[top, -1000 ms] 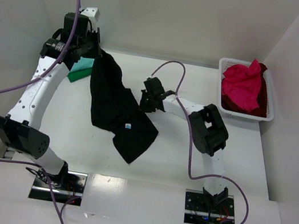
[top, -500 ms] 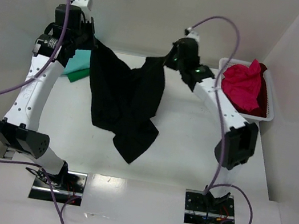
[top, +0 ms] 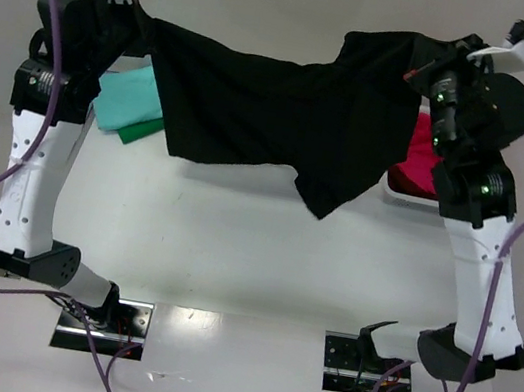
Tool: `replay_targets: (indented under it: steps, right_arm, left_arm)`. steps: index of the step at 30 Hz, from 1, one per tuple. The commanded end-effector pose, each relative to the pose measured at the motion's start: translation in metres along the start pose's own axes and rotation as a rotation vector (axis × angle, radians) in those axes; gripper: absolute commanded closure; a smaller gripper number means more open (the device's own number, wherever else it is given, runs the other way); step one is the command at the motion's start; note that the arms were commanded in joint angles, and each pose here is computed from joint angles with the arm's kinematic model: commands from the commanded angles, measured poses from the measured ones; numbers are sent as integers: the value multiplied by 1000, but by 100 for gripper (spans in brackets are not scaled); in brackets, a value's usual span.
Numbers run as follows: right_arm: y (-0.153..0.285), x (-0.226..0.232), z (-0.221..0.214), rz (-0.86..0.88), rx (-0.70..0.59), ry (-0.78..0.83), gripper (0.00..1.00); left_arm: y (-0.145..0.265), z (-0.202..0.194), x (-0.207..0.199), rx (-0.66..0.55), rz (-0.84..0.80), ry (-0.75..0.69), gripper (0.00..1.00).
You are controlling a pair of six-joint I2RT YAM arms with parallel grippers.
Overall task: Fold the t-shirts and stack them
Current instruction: Flatten out the tshirt
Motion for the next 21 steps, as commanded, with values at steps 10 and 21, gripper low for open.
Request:
replay_targets:
  steps: [10, 21]
  right_arm:
    - [123, 3, 63, 154, -82, -55, 99]
    - [184, -1, 105, 174, -159, -8, 100]
  left_arm:
    - [203, 49, -21, -409, -193, -18, 100]
    - [289, 23, 0, -604, -79, 128, 100]
Point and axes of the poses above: each gripper's point midway between its finger pads, its own y axis back along the fingers, its own x axis along the line the jaws close on, z = x × y, the point moved 6 cm from there along y, back along the fingers, and after that the axes turned 3 degrees about -y, right-handed, at the moved point
